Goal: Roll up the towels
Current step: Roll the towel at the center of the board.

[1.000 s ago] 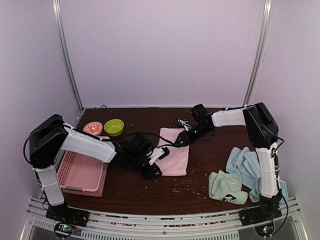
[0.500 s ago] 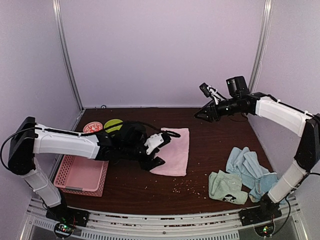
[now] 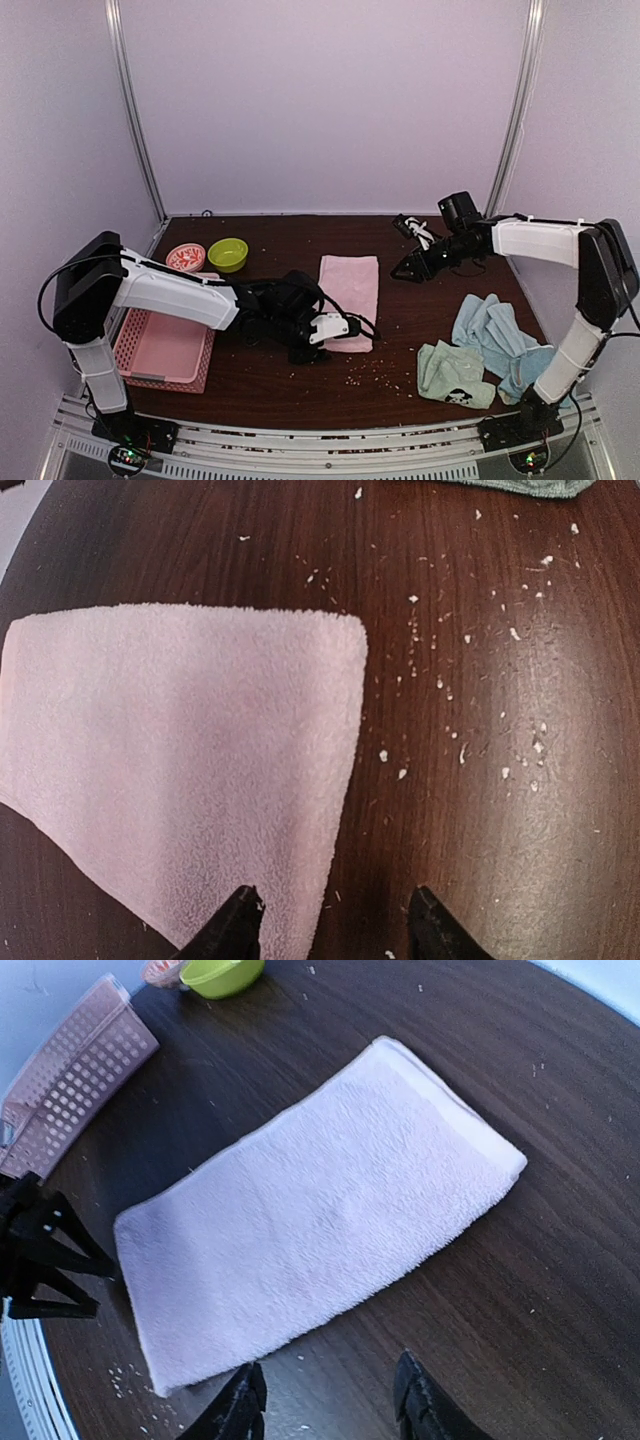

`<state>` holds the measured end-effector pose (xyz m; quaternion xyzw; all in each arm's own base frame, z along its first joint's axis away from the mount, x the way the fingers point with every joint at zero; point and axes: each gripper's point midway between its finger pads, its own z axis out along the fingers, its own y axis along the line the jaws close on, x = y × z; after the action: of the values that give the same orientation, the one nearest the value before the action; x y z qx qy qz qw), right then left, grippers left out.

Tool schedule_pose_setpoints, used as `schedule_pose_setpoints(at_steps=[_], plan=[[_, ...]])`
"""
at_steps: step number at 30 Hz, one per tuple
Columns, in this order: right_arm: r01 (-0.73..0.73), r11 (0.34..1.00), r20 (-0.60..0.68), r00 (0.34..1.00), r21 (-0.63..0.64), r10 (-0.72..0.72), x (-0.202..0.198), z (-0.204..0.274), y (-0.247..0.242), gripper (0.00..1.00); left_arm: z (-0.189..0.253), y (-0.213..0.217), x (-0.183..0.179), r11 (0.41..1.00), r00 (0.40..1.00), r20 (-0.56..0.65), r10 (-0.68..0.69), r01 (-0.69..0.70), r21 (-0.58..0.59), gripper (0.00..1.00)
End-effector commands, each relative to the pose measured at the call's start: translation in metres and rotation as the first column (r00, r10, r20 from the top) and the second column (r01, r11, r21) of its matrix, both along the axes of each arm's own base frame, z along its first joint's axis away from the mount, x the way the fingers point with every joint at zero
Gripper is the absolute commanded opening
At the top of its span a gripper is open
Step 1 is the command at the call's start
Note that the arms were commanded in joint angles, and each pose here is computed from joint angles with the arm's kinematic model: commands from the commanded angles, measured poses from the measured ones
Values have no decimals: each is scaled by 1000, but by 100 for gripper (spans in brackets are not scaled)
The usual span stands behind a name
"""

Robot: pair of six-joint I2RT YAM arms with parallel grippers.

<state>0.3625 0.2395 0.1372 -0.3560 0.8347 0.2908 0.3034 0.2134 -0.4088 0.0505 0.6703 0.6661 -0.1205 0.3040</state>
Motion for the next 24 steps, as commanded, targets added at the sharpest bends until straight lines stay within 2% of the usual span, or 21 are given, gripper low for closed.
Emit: schedule_pose_setpoints(at_steps=[1, 5, 9, 15, 18, 24], plan=[[49, 990, -70, 996, -130, -59, 39, -24, 12, 42, 13, -3, 11, 1000, 997, 71, -16, 16, -9, 51], [63, 967, -117, 989, -246, -94, 51, -59, 22, 40, 18, 2, 10, 1000, 997, 75, 4, -3, -12, 50], [30, 949, -176, 980, -315, -90, 48, -88, 33, 37, 28, 13, 15, 994, 992, 69, 109, -107, -26, 54], [-22, 938, -192, 980, -347, -48, 58, -110, 55, 36, 36, 26, 2, 996, 994, 76, 82, -78, -53, 55], [-23, 940, -170, 985, -340, -37, 71, -103, 64, 34, 32, 20, 1, 998, 996, 67, 56, -53, -45, 56], [-77, 965, -49, 997, -251, 67, 61, -23, 71, 37, 23, 5, 8, 999, 997, 74, 29, -28, -20, 60]])
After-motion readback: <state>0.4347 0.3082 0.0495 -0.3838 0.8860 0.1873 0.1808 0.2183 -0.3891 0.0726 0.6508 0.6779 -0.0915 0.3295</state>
